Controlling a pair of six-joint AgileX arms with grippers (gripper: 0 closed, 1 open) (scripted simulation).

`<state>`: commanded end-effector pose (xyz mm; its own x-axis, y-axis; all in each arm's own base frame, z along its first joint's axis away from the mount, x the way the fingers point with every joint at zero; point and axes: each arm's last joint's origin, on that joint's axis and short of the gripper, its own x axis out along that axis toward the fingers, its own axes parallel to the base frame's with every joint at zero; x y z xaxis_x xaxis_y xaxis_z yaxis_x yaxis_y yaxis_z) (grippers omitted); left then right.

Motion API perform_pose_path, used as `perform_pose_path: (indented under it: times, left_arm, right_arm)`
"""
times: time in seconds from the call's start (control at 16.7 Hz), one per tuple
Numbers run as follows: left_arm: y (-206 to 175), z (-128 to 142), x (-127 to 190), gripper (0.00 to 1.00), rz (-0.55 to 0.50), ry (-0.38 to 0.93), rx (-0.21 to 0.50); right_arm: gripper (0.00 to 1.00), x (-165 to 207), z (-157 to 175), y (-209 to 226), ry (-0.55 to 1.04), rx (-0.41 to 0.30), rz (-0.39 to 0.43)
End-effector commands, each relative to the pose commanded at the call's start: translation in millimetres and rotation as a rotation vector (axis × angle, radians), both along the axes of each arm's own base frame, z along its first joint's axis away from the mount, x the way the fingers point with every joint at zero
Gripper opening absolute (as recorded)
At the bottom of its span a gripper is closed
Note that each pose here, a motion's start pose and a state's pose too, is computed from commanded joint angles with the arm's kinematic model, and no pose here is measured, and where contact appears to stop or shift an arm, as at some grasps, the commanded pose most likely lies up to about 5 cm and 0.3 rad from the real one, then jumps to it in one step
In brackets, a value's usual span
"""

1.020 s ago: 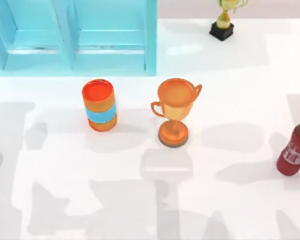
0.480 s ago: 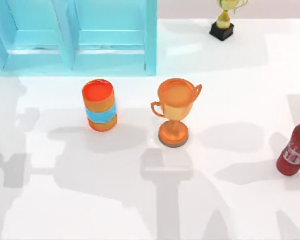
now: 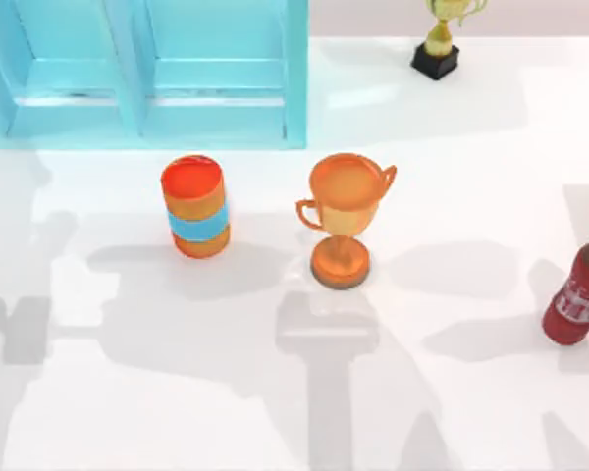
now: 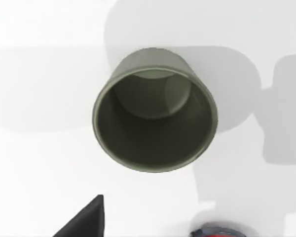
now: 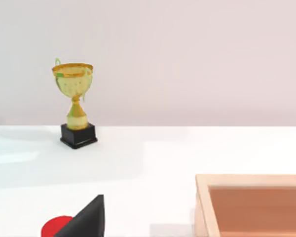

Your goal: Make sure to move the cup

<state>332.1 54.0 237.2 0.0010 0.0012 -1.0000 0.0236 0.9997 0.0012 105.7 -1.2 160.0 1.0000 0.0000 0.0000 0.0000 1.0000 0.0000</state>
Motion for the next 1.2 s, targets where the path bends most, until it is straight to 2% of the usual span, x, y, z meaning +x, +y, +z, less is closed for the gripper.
perform_pose_path:
  times: [0.18,0.54,0.66,0.9,1.2]
  left_arm:
    - [1,-21,2,1.0,0.004,0.007,-0.001]
    - [2,-90,2,1.0,0.004,-0.006,0.001]
    - [2,-99,0,1.0,0.004,0.001,0.0]
    - [2,-99,0,1.0,0.004,0.001,0.0]
    - [2,-99,0,0.62,0.004,0.001,0.0]
  right_arm:
    - [1.0,0,0,0,0.0,0.0,0.0]
    - [1.0,0,0,0,0.0,0.0,0.0]
    - [1.0,0,0,0,0.0,0.0,0.0]
    - [1.0,0,0,0,0.0,0.0,0.0]
    - [1.0,0,0,0,0.0,0.0,0.0]
